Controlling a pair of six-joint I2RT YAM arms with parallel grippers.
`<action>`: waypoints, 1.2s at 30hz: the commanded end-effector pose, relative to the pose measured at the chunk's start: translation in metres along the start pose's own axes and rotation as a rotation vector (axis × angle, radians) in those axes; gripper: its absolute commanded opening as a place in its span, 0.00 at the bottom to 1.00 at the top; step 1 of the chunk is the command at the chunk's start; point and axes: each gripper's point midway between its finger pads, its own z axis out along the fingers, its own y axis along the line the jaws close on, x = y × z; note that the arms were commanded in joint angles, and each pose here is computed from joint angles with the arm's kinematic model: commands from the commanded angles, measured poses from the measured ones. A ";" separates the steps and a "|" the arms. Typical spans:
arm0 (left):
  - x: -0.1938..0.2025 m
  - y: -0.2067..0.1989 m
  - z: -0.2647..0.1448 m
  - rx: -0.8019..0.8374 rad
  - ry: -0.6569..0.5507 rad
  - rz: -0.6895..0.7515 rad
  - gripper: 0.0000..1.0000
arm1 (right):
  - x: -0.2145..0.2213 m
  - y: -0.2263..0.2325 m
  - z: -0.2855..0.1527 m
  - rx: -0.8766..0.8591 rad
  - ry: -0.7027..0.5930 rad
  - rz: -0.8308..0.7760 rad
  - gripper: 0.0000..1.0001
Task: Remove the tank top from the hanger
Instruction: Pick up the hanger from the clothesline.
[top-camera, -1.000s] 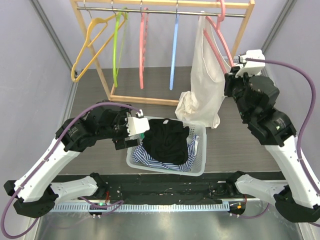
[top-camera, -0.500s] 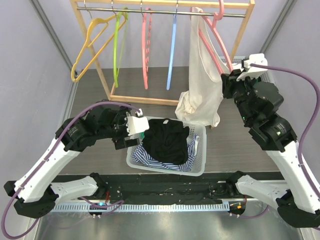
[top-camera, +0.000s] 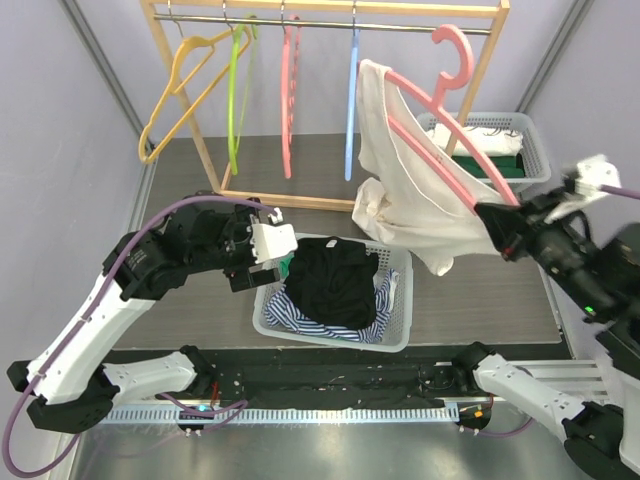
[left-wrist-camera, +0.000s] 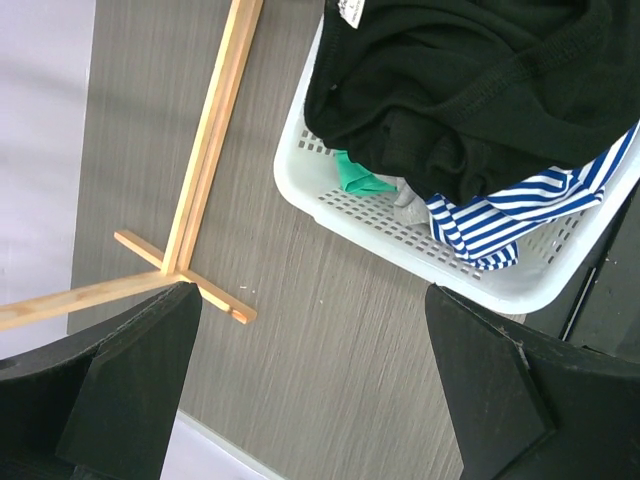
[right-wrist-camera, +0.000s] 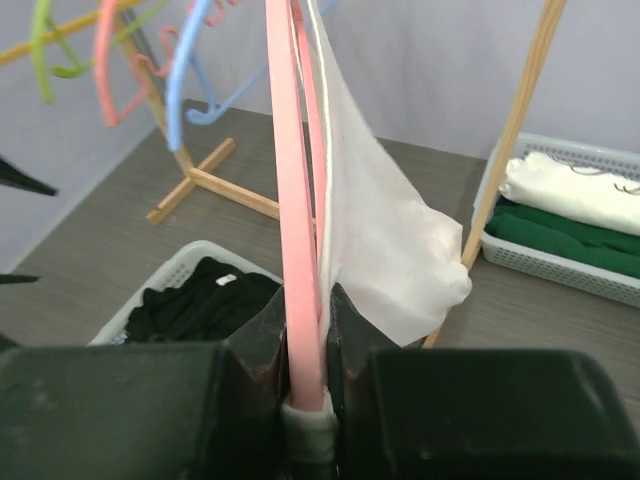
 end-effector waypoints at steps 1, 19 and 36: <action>-0.012 0.012 -0.006 -0.040 -0.046 -0.020 1.00 | -0.099 0.026 -0.070 -0.181 -0.338 0.026 0.01; -0.016 0.014 -0.019 -0.047 -0.095 -0.056 1.00 | -0.189 0.102 -0.095 -0.598 -0.537 0.020 0.01; -0.048 0.016 -0.126 -0.165 -0.342 0.034 1.00 | -0.018 0.120 -0.030 -0.706 0.065 0.034 0.01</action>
